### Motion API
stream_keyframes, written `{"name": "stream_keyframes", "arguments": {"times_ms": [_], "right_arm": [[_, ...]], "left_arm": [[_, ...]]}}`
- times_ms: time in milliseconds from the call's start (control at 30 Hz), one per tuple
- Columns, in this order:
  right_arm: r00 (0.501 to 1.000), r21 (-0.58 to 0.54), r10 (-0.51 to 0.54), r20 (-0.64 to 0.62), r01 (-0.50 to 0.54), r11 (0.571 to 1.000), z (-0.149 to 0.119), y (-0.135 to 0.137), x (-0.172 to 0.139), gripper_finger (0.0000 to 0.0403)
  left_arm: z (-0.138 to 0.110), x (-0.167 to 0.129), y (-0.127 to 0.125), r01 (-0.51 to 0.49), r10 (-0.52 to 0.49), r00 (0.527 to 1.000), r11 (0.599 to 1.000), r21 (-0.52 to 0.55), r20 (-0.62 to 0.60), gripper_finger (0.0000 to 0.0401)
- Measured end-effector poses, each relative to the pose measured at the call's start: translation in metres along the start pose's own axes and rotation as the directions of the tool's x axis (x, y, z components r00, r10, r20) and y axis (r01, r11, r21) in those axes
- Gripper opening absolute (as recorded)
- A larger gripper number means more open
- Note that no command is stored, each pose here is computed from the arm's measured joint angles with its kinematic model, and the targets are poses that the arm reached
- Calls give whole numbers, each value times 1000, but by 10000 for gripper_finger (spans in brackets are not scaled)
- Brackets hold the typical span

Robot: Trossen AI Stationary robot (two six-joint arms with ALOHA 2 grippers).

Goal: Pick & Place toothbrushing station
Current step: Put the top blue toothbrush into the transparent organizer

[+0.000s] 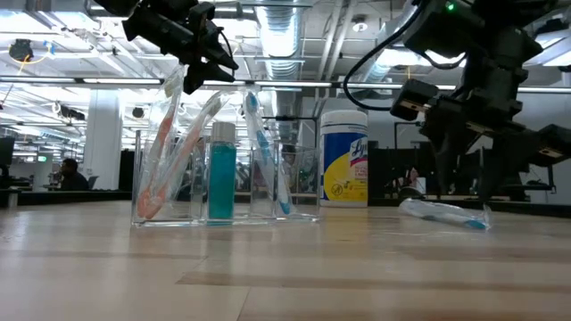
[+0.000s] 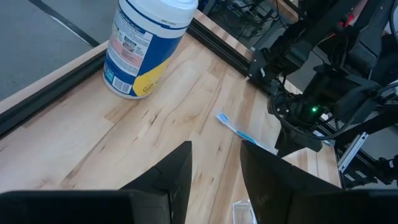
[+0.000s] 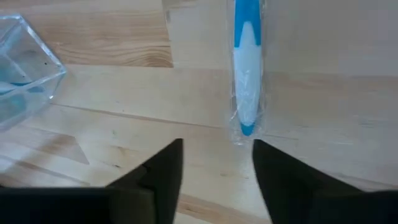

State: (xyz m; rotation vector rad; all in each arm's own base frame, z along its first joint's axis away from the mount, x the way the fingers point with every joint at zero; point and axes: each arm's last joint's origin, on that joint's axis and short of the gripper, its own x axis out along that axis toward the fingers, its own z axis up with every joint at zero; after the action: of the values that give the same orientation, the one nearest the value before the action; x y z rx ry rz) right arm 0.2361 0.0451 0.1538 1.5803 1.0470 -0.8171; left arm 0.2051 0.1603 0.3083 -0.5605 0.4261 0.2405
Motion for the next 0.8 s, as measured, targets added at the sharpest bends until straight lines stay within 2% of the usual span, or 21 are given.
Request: {"name": "stream_keyframes", "arguments": {"times_ms": [133,267,500,800], "right_arm": [[999,-7,42,-11,-42,999,-1,4,0,224],[998,6,67,6,-67,998,0,8,-2,242],[997,-39,39,74,-36,999,16,28,-22,232],[974,-60,-87,208,102,993,58,32,-49,212]], "left_arm": [[0,0,0,0,0,1000,1000,0,0,131],[0,0,0,0,0,1000,1000,0,0,131],[0,0,0,0,0,1000,1000,0,1,131],[0,0,0,1,-1,1000,1000,0,1,131]]}}
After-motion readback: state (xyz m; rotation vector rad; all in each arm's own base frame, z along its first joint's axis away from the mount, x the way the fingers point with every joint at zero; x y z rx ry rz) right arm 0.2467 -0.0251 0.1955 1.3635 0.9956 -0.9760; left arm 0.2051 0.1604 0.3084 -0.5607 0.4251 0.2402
